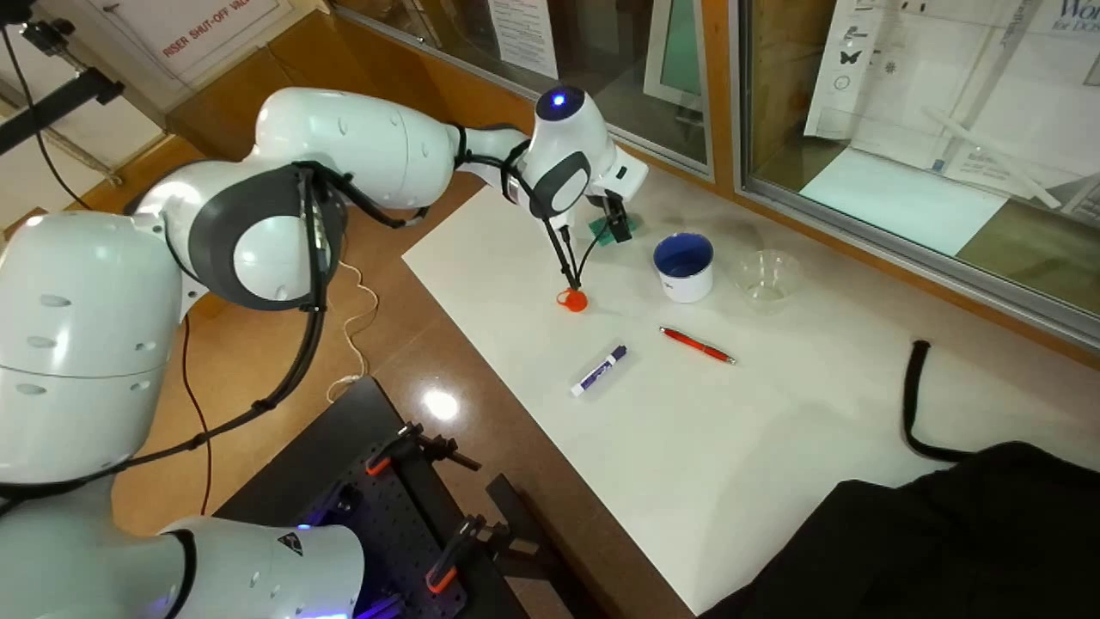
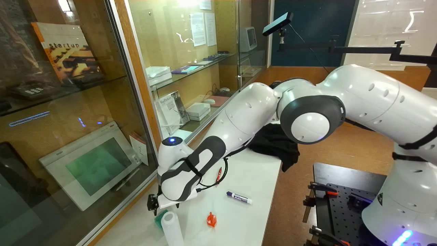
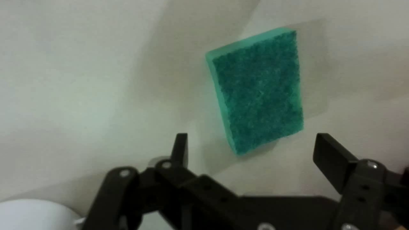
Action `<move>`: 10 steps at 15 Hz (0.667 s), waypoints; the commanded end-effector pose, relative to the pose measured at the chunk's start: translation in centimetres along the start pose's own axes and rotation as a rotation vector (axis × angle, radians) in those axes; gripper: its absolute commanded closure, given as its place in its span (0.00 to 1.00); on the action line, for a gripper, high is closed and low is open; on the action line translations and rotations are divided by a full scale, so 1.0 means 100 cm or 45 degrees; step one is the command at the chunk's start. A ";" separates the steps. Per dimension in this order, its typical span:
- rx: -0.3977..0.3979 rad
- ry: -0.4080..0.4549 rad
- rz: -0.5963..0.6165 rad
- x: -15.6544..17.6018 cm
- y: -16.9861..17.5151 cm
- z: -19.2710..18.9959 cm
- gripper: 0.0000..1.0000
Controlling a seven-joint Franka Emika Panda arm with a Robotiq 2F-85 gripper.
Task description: Move the sponge to the right
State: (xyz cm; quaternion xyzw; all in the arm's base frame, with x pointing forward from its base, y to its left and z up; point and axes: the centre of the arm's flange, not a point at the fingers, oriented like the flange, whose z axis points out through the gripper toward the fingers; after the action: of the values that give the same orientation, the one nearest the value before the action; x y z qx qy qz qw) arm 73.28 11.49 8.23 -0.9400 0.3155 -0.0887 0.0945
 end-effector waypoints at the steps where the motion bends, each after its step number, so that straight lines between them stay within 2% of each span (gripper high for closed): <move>1: 0.003 0.032 -0.014 0.005 -0.002 0.012 0.00; 3: -0.006 0.024 -0.016 0.004 0.001 0.016 0.00; 4: -0.007 0.021 -0.015 0.004 0.001 0.018 0.25; 5: -0.009 0.021 -0.018 0.003 0.002 0.019 0.26; 10: -0.009 0.033 -0.018 0.004 0.002 0.018 0.64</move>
State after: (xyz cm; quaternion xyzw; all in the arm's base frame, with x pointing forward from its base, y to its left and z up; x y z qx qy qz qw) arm 73.19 11.28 6.43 -0.9408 0.3152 -0.0869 0.0900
